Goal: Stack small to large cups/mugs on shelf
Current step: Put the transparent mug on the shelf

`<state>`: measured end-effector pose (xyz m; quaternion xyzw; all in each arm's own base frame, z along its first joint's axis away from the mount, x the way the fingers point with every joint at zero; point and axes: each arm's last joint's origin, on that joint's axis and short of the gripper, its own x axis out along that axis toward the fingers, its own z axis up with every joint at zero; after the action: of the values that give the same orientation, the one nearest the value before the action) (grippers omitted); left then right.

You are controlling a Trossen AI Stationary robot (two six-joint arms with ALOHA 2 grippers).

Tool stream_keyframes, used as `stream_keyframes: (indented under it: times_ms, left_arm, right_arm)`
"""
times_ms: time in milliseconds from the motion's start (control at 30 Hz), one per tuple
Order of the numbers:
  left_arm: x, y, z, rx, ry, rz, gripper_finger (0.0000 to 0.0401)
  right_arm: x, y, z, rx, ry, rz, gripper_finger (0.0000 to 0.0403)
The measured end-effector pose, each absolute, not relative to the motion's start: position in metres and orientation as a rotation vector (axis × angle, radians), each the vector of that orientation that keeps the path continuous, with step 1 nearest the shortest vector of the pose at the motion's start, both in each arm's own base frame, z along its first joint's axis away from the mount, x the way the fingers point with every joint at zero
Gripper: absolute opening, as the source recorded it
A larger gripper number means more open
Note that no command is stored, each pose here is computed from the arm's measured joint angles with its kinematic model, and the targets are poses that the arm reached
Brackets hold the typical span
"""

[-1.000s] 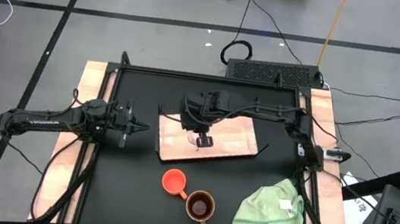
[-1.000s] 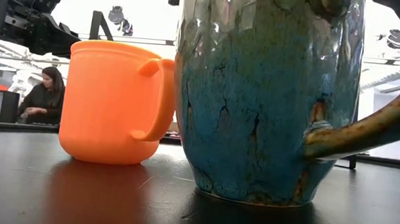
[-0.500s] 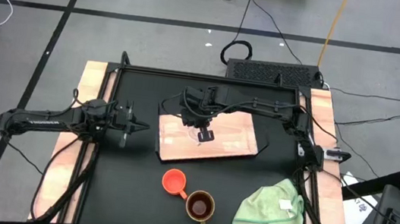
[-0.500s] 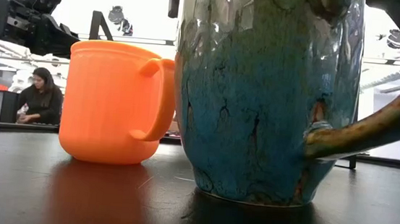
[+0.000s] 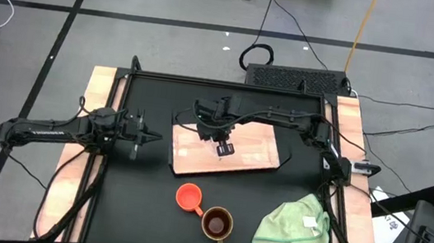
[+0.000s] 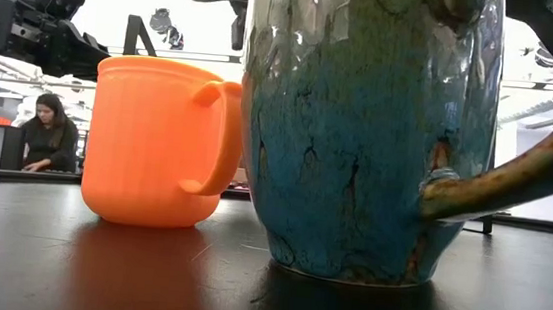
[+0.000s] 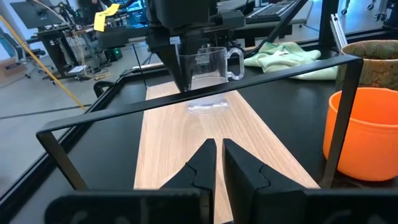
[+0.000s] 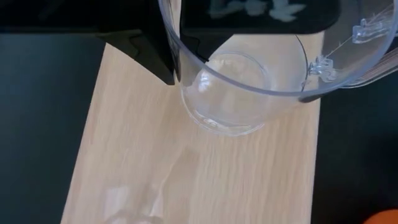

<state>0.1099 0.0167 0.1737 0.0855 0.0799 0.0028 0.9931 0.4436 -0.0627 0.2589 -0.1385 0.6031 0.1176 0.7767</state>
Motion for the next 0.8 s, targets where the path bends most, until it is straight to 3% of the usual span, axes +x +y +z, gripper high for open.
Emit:
stream_keyframes:
  times_ms: [800]
  left_arm:
    - [0.1099,0.0167,0.1737,0.172,0.160,0.006,0.0031]
  right_arm:
    - [0.4368,-0.0609,0.2506,-0.212,1.386,0.225,0.0000]
